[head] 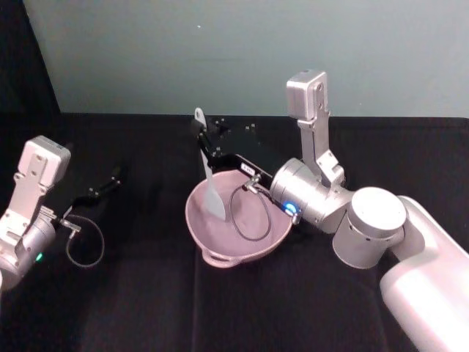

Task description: Use the one hand to pick up the spoon and stir the clear water in the bowl.

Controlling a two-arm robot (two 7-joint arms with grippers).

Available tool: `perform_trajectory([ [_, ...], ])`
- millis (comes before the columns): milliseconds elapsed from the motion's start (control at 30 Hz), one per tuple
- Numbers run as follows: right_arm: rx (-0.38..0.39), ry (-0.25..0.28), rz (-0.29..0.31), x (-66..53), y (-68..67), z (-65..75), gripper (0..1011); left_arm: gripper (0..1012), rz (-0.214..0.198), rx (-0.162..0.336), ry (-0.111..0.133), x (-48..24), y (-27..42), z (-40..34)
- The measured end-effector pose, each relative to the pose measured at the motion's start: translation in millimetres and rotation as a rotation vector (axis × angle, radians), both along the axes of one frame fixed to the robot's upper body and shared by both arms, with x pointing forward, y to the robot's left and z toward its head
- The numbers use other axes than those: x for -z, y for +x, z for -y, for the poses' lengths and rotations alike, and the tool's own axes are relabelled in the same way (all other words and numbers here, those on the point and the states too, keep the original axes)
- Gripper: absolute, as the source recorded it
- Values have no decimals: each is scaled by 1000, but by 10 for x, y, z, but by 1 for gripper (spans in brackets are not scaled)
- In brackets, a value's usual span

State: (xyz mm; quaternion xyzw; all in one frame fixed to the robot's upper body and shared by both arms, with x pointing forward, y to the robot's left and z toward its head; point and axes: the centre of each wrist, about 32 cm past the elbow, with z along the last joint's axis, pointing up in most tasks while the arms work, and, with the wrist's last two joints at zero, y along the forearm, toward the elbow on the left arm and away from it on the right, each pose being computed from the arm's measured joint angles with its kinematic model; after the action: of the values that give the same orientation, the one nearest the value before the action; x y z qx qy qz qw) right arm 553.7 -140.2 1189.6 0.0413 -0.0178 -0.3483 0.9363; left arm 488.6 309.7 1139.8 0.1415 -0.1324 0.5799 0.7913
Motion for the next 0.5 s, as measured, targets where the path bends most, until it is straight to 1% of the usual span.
perform_trajectory([
  [200,27,-4,3,-20,113,75,111,1011,0,0,0,0,0,0],
  [333,47,-7,4,-21,138,153,111,1011,0,0,0,0,0,0],
  [500,79,-6,4,-12,110,261,111,1011,0,0,0,0,0,0],
])
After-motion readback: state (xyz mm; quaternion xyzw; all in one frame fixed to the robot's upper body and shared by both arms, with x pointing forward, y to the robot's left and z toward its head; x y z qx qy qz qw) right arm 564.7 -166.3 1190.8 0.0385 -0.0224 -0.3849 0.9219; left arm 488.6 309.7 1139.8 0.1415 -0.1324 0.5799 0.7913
